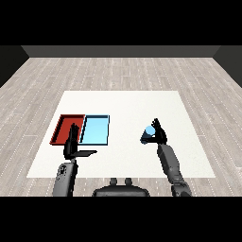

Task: Pick the blue can and put it in the blue box

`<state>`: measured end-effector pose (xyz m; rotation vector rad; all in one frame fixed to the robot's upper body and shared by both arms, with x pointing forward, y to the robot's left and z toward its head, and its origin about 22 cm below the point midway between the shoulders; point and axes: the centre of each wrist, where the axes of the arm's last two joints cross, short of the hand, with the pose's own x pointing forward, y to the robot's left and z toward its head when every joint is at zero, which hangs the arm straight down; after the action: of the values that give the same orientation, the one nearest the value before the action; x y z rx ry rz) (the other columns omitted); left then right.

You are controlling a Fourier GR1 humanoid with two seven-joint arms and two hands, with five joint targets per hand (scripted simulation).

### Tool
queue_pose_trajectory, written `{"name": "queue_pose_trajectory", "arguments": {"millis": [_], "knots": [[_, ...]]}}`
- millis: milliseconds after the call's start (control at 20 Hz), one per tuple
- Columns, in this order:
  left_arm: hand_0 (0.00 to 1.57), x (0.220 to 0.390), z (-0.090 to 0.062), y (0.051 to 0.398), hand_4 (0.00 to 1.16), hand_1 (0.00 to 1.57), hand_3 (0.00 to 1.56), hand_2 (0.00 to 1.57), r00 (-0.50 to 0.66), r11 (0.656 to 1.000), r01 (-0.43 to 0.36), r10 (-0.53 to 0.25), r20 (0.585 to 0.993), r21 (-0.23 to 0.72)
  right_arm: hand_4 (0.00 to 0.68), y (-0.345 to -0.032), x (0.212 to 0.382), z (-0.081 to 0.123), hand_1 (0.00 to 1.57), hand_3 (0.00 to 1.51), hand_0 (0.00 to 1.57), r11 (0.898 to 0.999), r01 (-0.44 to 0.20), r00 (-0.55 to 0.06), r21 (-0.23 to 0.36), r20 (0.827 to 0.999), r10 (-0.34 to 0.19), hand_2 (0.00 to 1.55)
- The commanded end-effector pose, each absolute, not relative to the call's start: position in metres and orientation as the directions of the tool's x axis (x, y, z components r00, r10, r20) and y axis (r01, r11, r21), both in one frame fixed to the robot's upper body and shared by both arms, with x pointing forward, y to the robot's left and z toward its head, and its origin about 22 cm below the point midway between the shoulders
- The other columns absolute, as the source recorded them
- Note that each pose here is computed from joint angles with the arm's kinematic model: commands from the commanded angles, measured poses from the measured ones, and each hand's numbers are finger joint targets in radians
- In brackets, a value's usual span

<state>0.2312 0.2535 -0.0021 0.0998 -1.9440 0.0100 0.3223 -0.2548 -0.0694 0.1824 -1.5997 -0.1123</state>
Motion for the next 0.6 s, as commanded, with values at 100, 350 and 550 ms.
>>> {"name": "queue_pose_trajectory", "arguments": {"millis": [100,350,550], "knots": [[0.0,0.229,-0.005,0.264,0.0,0.0,0.0,0.0,-0.356,0.995,-0.08,-0.077,0.931,0.052,0.0,-0.247,0.344,-0.067,0.0,0.0,0.0,0.975,-0.055,-0.009,0.214,0.977,-0.215,0.0],[0.0,0.243,0.013,0.269,0.0,0.0,0.0,0.0,-0.353,0.996,-0.081,-0.07,0.933,0.044,0.0,-0.232,0.33,-0.068,0.0,0.0,0.0,0.981,-0.042,-0.016,0.188,0.982,-0.189,0.0],[0.0,0.229,-0.011,0.241,0.0,0.0,0.0,0.0,-0.355,0.998,-0.066,-0.041,0.934,0.019,0.0,-0.236,0.326,-0.082,0.0,0.0,0.0,0.984,-0.037,-0.011,0.177,0.984,-0.177,0.0]]}}
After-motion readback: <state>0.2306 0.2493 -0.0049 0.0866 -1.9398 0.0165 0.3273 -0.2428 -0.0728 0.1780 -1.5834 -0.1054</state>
